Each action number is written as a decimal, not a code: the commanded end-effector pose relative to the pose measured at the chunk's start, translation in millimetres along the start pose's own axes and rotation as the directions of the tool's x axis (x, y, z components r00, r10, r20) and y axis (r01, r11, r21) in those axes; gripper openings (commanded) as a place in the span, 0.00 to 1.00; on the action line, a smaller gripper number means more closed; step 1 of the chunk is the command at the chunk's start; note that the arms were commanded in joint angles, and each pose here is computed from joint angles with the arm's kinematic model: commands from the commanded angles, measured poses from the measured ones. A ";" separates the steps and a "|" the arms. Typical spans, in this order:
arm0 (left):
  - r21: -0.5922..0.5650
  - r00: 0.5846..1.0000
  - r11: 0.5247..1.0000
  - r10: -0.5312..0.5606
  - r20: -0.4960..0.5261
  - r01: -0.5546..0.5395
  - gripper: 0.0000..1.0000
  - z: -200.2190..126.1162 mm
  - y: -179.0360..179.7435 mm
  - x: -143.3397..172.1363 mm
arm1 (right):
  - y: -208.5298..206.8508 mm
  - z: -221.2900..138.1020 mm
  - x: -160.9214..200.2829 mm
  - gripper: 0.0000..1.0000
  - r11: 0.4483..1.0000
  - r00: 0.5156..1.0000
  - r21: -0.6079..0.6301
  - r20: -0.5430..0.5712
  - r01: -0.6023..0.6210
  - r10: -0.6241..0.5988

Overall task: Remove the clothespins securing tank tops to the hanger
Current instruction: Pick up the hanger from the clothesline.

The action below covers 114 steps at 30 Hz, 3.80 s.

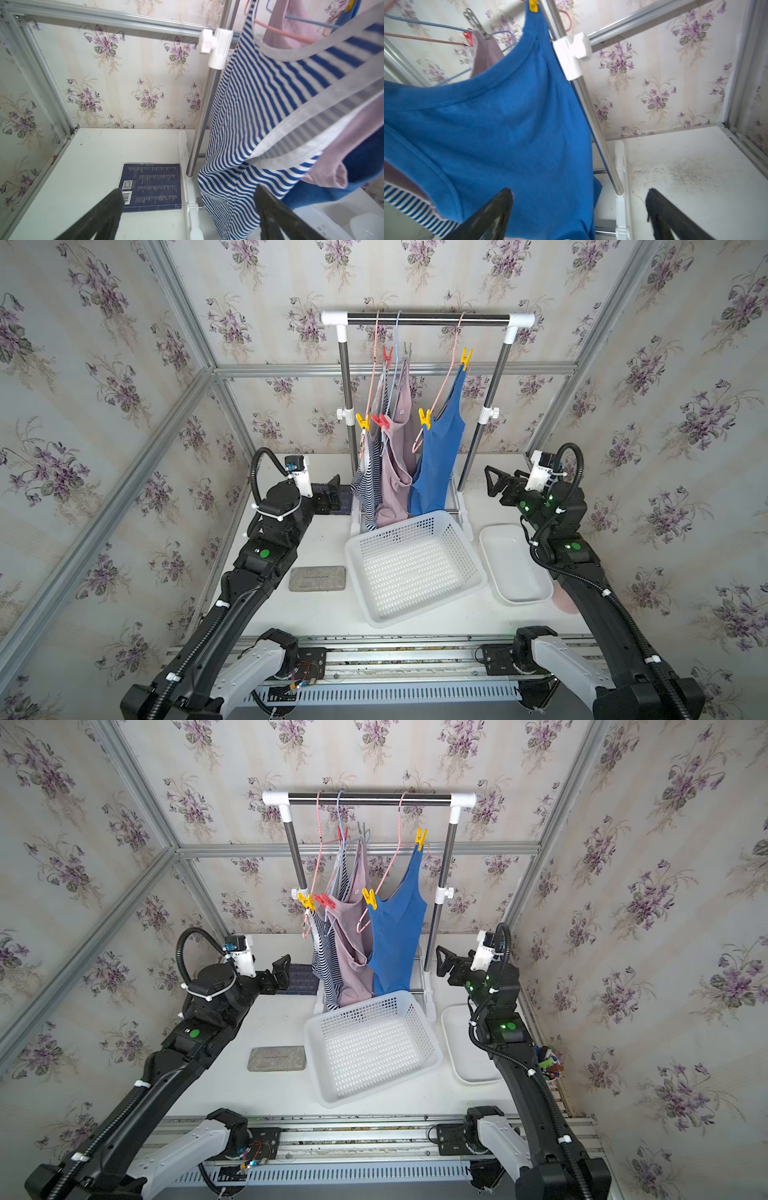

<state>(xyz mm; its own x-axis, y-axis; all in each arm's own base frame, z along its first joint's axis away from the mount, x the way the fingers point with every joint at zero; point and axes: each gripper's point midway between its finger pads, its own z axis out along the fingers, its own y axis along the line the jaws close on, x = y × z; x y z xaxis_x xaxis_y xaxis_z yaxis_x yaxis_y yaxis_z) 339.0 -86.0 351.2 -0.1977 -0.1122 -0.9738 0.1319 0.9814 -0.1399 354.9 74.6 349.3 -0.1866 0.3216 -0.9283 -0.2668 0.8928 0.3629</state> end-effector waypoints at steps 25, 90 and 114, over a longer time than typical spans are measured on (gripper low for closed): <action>0.146 0.999 0.989 0.000 -0.053 0.008 0.99 -40.7 -44.9 -103.1 | 126.2 -19.1 -59.6 1.00 0.965 0.994 -0.238 0.025 0.106 -0.104; 0.155 0.992 0.985 0.086 -0.092 -0.071 0.02 31.8 -99.2 -119.7 | 116.9 -5.2 24.6 1.00 0.957 0.976 -0.265 -0.147 0.119 -0.162; 0.168 0.994 0.986 -0.025 0.111 0.007 0.00 -30.1 -69.9 -164.9 | 113.3 -4.2 34.9 1.00 0.953 0.980 -0.284 -0.133 0.106 -0.149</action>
<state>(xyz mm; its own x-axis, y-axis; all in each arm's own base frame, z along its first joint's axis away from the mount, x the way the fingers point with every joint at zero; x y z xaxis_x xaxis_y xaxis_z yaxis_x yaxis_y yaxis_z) 341.9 -137.8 510.5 -0.1727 -0.1198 -0.9777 0.2888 0.9428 -0.1665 315.7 183.8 345.6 -0.3186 0.1189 -0.9404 -0.5157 0.8107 0.2772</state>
